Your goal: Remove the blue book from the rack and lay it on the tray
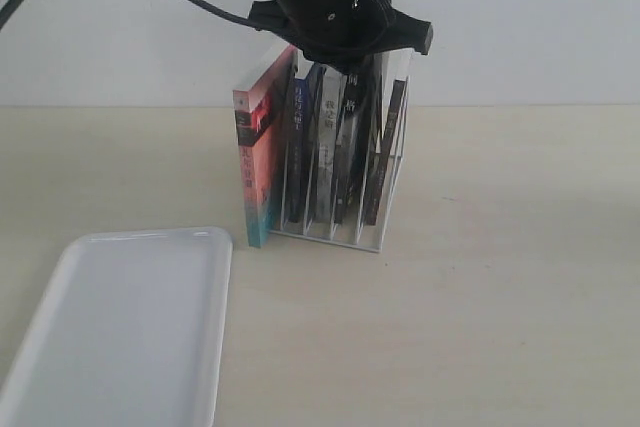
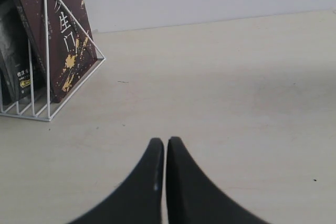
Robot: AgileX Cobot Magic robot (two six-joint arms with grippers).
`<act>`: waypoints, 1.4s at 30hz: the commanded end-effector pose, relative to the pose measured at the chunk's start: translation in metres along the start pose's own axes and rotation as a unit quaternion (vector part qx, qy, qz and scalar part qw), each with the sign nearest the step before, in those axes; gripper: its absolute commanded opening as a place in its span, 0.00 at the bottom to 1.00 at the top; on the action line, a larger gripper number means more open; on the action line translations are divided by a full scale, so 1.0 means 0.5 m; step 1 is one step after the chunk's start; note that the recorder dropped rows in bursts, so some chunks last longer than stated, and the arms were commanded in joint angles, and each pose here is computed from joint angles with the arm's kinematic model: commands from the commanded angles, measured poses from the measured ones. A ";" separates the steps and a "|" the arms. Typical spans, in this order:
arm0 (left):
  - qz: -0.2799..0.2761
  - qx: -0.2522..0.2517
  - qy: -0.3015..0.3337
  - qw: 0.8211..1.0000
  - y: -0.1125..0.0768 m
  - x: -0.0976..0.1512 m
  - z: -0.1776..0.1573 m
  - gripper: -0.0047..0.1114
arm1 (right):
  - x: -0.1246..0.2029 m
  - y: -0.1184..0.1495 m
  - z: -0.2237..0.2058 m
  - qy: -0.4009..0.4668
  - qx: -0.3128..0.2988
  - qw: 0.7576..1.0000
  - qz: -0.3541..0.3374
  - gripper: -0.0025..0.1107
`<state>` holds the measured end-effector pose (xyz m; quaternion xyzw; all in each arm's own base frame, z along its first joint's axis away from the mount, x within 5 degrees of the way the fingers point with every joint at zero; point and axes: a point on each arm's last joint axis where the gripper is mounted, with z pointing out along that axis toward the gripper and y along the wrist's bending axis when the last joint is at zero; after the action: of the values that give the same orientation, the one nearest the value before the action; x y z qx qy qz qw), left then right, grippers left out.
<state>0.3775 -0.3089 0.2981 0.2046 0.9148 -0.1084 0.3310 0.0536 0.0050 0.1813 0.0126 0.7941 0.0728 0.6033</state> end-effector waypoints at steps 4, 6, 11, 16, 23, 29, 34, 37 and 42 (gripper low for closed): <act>-0.010 0.014 -0.001 1.000 -0.007 -0.004 -0.013 0.49 | -0.003 0.000 -0.001 -0.009 0.000 1.000 -0.005 0.03; -0.010 0.013 0.002 1.000 -0.007 -0.003 -0.013 0.58 | -0.003 0.000 -0.001 -0.009 0.000 1.000 -0.005 0.03; -0.005 0.013 0.002 1.000 -0.007 -0.003 -0.013 0.61 | -0.003 0.000 -0.001 -0.009 0.000 1.000 -0.005 0.03; 0.001 0.013 0.001 1.000 -0.007 -0.004 -0.015 0.61 | -0.003 0.000 -0.001 -0.009 0.000 1.000 -0.005 0.03; -0.005 0.027 -0.011 1.000 -0.009 -0.016 -0.058 0.61 | -0.003 0.000 -0.001 -0.009 0.000 1.000 -0.005 0.03; 0.033 0.017 0.004 0.999 0.001 -0.018 -0.129 0.61 | -0.003 0.000 -0.001 -0.009 0.000 1.000 -0.005 0.03; 0.067 -0.006 0.007 0.998 0.017 -0.020 -0.180 0.52 | -0.003 0.000 -0.001 -0.009 0.000 1.000 -0.005 0.03; 0.068 -0.007 -0.001 0.998 0.018 -0.023 -0.193 0.47 | -0.003 0.000 -0.001 -0.009 0.000 1.000 -0.005 0.03; 0.069 -0.010 -0.002 0.998 0.024 -0.025 -0.195 0.47 | -0.003 0.000 -0.001 -0.009 0.000 1.000 -0.005 0.03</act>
<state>0.3368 -0.2740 0.3730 0.2639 0.9011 -0.0804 0.3345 0.0536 0.0050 0.1813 0.0126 0.7941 0.0728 0.6033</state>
